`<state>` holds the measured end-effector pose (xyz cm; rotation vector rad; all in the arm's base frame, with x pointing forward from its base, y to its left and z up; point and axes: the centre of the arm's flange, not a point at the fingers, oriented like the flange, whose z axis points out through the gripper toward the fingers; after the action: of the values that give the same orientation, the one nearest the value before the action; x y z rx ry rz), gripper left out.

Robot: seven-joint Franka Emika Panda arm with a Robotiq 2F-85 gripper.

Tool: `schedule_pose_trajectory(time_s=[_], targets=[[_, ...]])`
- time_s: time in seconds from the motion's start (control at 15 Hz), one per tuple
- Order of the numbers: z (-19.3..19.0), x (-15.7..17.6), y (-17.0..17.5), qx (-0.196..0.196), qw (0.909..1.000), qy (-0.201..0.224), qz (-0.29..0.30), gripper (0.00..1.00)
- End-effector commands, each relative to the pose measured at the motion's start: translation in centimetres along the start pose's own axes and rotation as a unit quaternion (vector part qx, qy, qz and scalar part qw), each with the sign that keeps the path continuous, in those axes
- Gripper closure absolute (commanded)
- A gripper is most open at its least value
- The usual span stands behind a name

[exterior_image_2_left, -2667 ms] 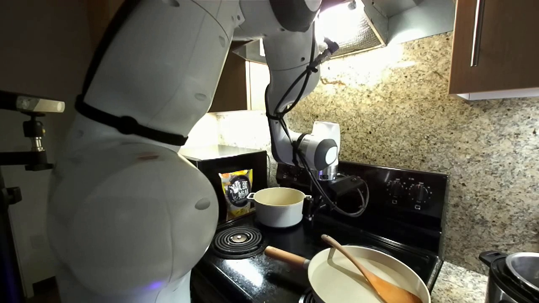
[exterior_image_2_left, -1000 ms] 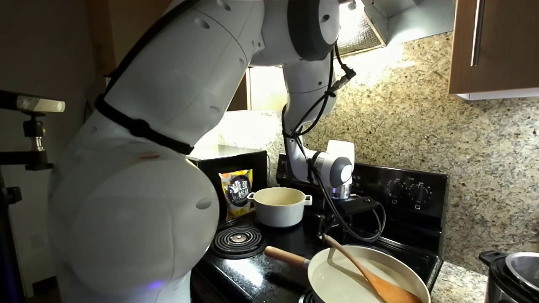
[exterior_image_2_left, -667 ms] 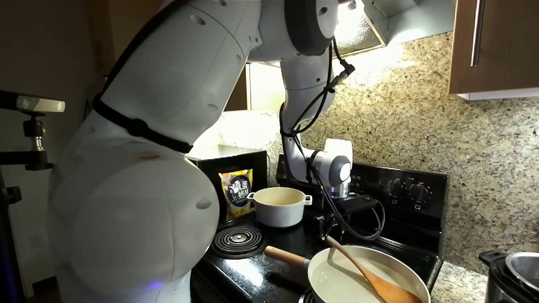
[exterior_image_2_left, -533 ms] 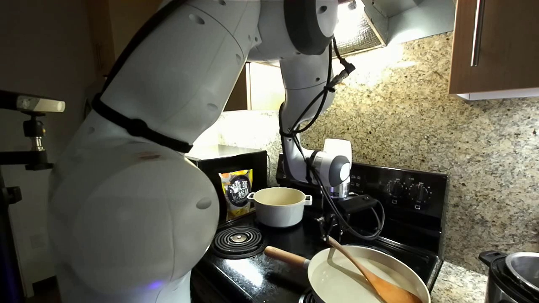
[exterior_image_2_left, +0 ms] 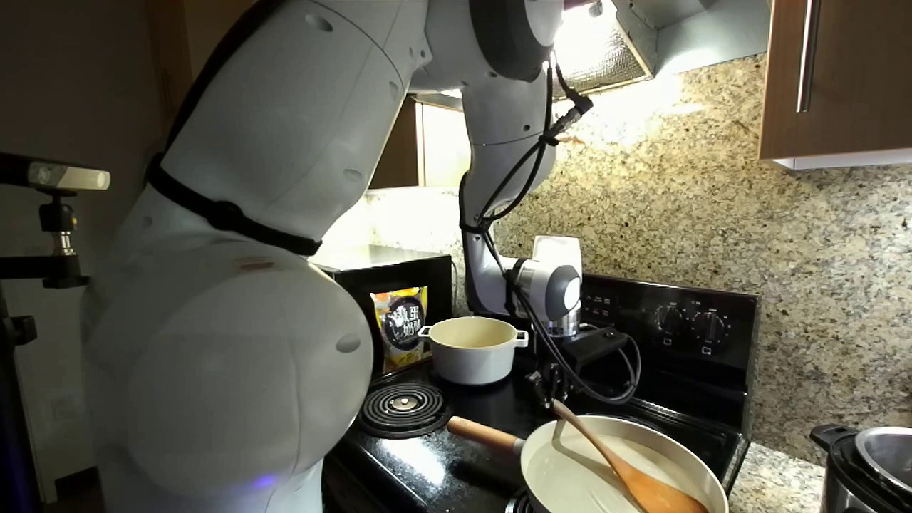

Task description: Stir the pan with the wooden spoon

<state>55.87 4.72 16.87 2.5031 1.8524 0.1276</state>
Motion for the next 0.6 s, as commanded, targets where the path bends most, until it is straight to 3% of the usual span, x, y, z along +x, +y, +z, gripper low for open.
schedule_pose_trajectory(time_s=[0.0,0.2,0.53], targets=[[-2.0,0.4,-2.9,-0.033,0.9994,-0.005,-0.007,0.88],[-3.5,0.9,-4.1,-0.057,0.9983,-0.012,-0.008,0.88],[-5.6,1.7,-4.1,-0.094,0.9945,0.015,-0.044,0.88]])
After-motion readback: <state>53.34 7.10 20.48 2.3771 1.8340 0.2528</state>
